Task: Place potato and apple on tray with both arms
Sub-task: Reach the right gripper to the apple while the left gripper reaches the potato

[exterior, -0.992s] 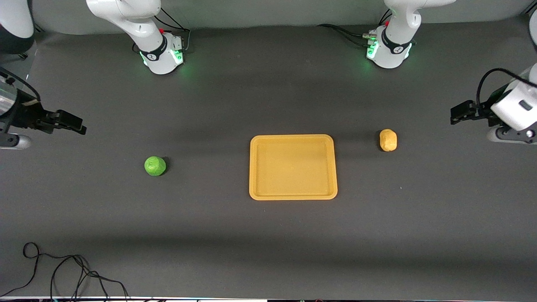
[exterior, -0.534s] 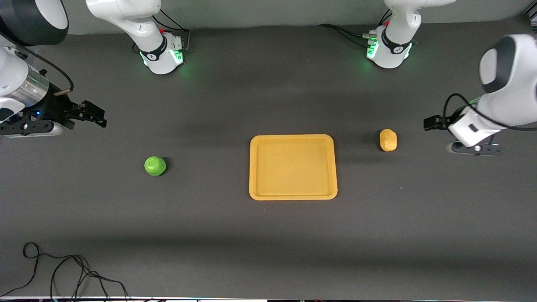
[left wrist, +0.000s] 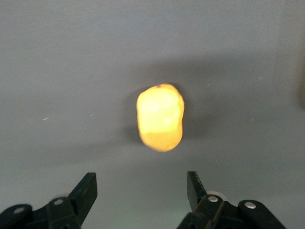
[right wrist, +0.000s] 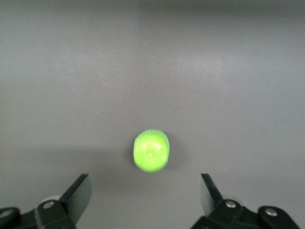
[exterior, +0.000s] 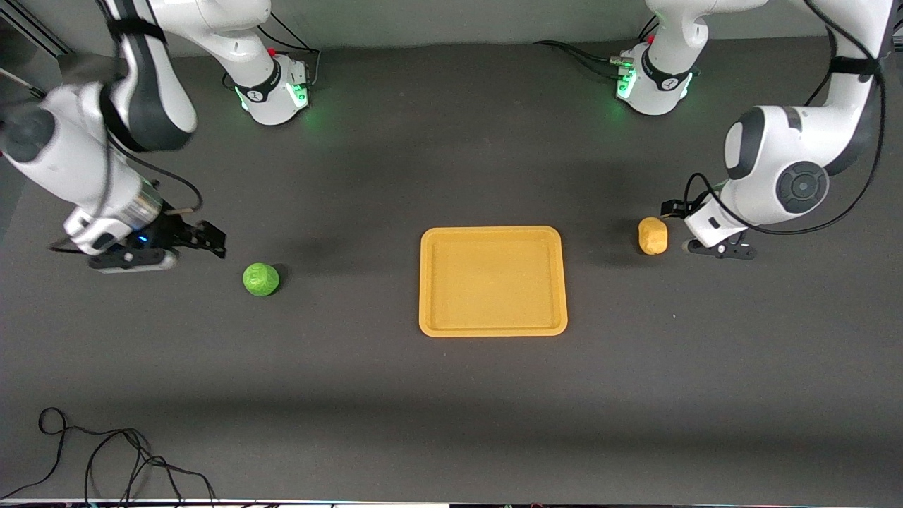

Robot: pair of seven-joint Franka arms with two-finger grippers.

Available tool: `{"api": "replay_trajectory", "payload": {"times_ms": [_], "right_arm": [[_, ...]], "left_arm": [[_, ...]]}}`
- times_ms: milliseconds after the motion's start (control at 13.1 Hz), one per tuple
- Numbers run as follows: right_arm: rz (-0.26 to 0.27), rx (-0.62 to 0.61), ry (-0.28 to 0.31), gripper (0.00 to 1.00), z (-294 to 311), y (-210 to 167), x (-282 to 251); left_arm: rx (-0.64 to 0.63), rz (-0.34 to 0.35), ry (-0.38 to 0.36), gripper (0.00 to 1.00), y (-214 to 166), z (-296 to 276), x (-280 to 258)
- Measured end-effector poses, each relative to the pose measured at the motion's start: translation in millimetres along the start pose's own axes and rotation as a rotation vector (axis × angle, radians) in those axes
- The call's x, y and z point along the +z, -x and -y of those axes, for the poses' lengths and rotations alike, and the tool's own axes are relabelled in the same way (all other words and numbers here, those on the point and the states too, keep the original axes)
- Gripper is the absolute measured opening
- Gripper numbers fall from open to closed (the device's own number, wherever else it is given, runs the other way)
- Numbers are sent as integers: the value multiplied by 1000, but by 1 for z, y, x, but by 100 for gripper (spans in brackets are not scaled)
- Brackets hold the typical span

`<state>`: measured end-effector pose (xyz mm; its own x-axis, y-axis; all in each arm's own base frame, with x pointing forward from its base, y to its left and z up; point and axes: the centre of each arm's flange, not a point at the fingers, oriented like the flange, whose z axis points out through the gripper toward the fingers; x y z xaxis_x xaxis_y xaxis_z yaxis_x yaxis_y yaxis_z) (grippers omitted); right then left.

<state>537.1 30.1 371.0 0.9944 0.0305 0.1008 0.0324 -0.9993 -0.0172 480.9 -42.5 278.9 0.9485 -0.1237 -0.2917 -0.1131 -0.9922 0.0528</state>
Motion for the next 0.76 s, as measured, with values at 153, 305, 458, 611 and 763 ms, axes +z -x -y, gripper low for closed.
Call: {"api": "replay_trajectory", "payload": {"times_ms": [153,305,458,611,763], "right_arm": [[-4,-6,2,100,3,-2,56],[-20,-15,3,100,8,-4,99],[-26,-18,4,100,9,0,131],[-6,-17,5,100,8,5,153],[24,-17,7,100,7,12,167]], "left_arm": [[7,-3,11,89,-11,1,34],[12,-17,17,95,-25,2,67],[1,-8,36,93,-30,0,87],[-9,-12,59,83,-32,-5,88],[3,-6,65,59,-35,-6,79]]}}
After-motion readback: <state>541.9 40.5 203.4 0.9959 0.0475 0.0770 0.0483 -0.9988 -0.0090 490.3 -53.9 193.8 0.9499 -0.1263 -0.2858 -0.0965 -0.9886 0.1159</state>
